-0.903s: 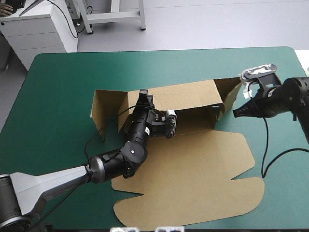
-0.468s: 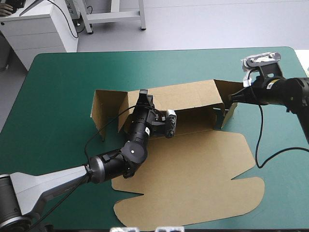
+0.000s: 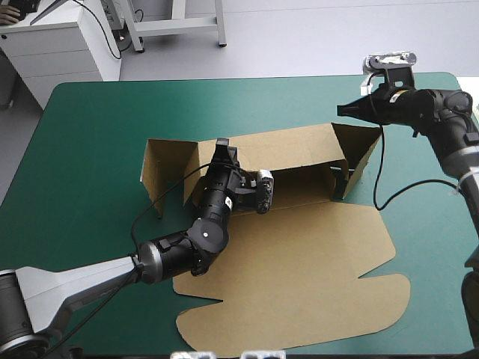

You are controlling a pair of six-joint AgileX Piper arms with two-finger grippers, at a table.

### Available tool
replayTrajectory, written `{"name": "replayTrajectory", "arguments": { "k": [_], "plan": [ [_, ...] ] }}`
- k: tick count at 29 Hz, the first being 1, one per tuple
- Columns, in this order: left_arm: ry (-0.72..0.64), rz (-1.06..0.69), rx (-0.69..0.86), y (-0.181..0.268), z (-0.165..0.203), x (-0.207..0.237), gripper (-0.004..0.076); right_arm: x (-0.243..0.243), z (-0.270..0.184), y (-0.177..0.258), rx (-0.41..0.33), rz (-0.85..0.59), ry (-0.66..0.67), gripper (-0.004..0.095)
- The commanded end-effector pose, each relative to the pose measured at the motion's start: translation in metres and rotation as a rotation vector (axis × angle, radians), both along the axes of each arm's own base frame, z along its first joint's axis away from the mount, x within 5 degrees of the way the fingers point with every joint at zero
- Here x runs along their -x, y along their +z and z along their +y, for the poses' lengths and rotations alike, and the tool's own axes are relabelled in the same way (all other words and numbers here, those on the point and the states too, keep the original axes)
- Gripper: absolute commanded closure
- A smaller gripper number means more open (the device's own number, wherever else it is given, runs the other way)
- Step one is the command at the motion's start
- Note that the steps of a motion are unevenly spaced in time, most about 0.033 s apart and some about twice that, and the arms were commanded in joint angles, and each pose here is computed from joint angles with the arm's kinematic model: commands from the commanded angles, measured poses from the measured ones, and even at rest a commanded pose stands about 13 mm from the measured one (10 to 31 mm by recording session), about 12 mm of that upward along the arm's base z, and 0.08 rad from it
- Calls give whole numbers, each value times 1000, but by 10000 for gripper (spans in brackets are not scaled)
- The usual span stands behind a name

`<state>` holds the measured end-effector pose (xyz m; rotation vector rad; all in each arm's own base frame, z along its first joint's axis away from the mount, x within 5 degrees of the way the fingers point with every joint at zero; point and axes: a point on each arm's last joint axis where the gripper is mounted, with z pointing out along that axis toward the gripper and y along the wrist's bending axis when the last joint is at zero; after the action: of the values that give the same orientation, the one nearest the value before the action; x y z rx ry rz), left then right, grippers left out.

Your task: Fold the box

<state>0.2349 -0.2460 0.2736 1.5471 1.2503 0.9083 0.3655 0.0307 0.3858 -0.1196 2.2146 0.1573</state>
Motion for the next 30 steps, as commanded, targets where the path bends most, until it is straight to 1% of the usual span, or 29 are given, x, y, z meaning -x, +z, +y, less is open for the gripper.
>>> {"name": "replayTrajectory", "arguments": {
  "k": [1,7,15,19,20,23,27,30],
  "plan": [
    [23,-5,68,14,4,1,732,-9,-1,23,-28,-82,-13,927],
    [21,-4,69,14,4,1,732,-21,1,1,-25,26,-2,928],
    [22,-10,65,14,4,1,732,-13,-3,-12,6,179,37,928],
    [-10,-62,30,18,2,0,732,-6,-13,-18,16,281,54,928],
    [-24,-83,17,19,2,0,732,-4,-16,-18,13,299,68,928],
    [-15,-87,23,24,4,-6,731,-1,-21,-19,-40,336,99,928],
    [7,-90,35,28,9,-14,731,1,-29,-18,-102,340,122,928],
    [12,-85,39,28,13,-18,731,1,-33,-18,-112,337,120,928]
  ]
}}
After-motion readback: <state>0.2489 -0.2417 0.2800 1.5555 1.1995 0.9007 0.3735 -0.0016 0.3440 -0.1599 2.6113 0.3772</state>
